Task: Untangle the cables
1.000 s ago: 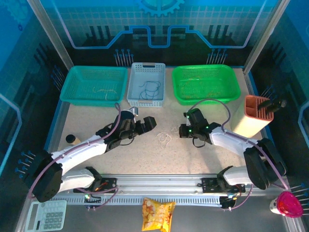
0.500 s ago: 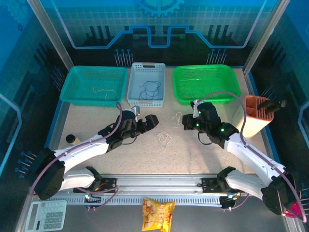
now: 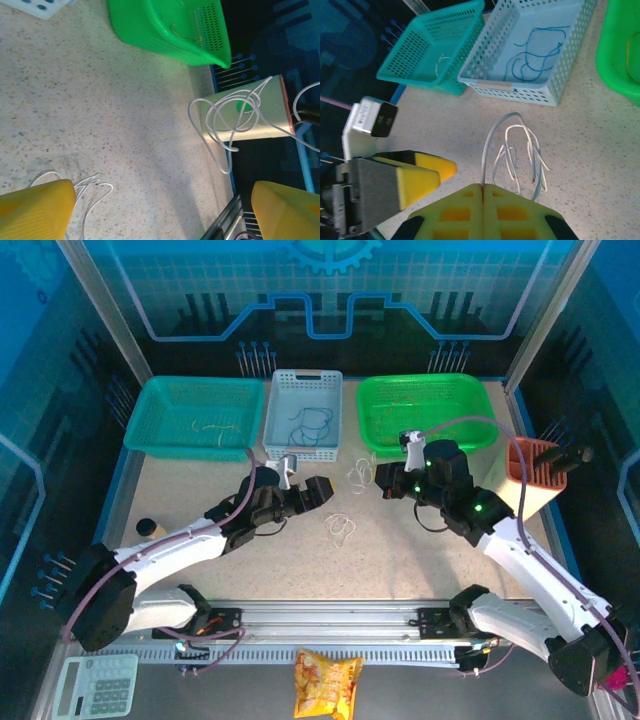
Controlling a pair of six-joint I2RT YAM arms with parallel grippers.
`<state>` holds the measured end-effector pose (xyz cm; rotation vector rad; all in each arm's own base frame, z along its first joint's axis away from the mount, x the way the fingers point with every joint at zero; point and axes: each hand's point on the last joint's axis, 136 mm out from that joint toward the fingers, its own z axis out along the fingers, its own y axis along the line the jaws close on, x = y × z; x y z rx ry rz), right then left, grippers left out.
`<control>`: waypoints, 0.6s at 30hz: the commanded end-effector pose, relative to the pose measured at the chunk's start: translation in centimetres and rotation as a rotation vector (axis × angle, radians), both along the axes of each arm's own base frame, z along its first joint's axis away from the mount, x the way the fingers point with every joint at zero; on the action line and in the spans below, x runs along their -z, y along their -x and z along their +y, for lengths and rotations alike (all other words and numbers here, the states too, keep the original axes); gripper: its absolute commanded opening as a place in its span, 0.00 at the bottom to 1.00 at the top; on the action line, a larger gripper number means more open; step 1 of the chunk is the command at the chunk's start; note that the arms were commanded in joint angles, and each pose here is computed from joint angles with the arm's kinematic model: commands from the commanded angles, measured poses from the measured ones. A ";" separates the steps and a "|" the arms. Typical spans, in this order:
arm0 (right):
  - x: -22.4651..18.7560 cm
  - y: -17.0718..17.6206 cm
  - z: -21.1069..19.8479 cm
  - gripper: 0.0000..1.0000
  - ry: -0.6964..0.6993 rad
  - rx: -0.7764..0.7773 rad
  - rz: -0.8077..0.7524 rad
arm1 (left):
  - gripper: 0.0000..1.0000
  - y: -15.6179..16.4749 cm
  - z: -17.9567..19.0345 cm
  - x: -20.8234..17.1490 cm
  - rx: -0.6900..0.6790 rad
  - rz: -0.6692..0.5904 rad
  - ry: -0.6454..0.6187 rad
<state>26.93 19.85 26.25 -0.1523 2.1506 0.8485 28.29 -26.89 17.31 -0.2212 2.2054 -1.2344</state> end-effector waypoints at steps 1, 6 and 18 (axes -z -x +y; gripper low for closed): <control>-3.0 0.9 1.0 0.00 -0.086 -0.047 -0.032 | 0.89 -0.3 -1.4 -2.2 0.032 -0.046 0.077; -4.5 1.1 1.7 0.00 -0.153 -0.067 -0.036 | 0.73 -0.6 -1.6 -3.3 0.014 -0.067 0.156; -6.7 1.4 2.4 0.00 -0.268 -0.076 -0.047 | 0.50 -0.8 -1.5 -4.2 -0.012 -0.088 0.221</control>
